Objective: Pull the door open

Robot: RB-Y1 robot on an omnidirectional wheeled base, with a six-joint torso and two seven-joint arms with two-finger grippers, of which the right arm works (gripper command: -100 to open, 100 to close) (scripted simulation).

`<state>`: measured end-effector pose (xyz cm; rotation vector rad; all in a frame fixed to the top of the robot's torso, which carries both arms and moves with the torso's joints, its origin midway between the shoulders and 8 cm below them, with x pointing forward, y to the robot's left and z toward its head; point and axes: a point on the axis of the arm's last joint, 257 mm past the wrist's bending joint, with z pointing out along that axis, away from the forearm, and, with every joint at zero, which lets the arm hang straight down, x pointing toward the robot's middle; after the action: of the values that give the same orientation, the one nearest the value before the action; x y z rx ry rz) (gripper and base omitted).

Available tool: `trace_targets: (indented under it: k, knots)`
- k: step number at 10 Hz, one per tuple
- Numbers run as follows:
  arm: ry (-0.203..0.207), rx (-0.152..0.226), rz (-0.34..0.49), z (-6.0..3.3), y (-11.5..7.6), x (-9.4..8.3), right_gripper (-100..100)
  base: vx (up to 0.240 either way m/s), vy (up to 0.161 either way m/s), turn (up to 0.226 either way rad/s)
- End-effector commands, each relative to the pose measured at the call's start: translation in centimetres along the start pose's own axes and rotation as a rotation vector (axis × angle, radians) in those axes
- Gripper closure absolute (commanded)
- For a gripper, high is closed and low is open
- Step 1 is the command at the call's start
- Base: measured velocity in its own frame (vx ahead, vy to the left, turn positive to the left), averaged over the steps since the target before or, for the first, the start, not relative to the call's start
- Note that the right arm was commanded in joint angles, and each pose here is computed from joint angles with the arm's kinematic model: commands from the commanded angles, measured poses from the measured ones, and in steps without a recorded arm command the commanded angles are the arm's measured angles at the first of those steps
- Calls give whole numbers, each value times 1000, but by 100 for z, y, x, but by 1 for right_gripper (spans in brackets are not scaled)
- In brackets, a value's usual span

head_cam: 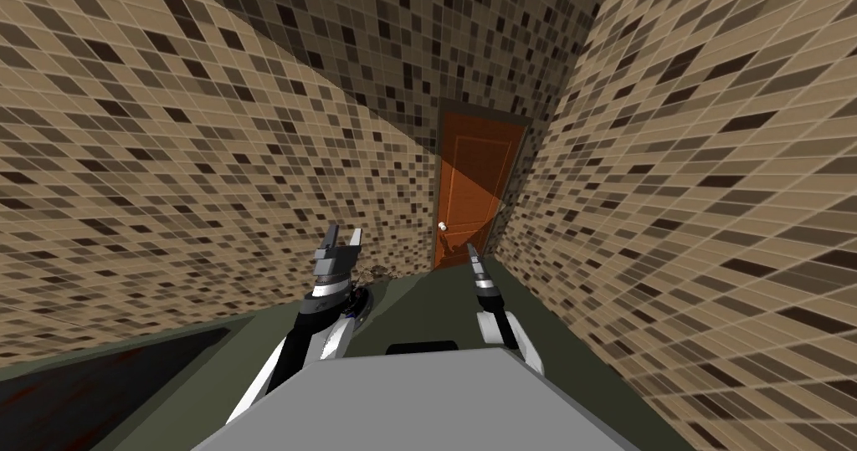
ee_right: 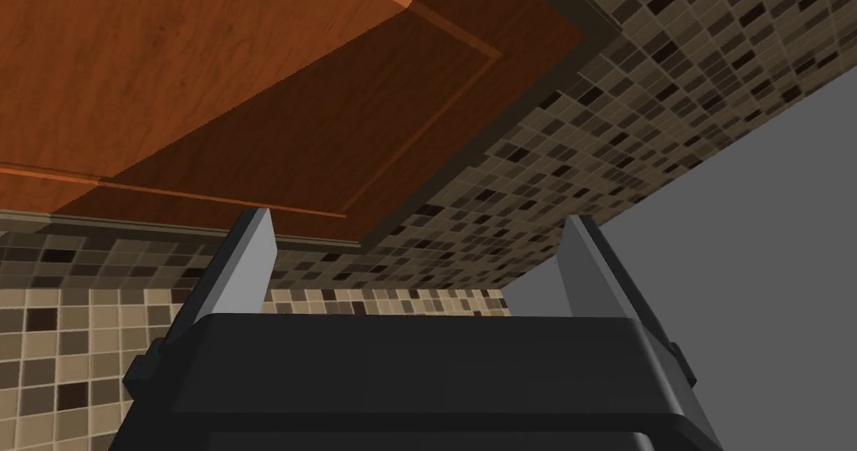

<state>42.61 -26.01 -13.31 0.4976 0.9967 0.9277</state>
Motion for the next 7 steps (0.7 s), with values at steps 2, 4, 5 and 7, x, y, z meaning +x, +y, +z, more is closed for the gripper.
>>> trace_targets:
  k: [2,4,5,7]
  knots:
    - [32,21,-80,-51,-192,99,-100,92,1,5]
    - [55,34,-139,-79,-324,171,-100,109,4,6]
    - [67,39,-169,-92,-386,204,-100,95,-10,6]
    - [83,52,-197,-128,-484,255,-100,55,-5,3]
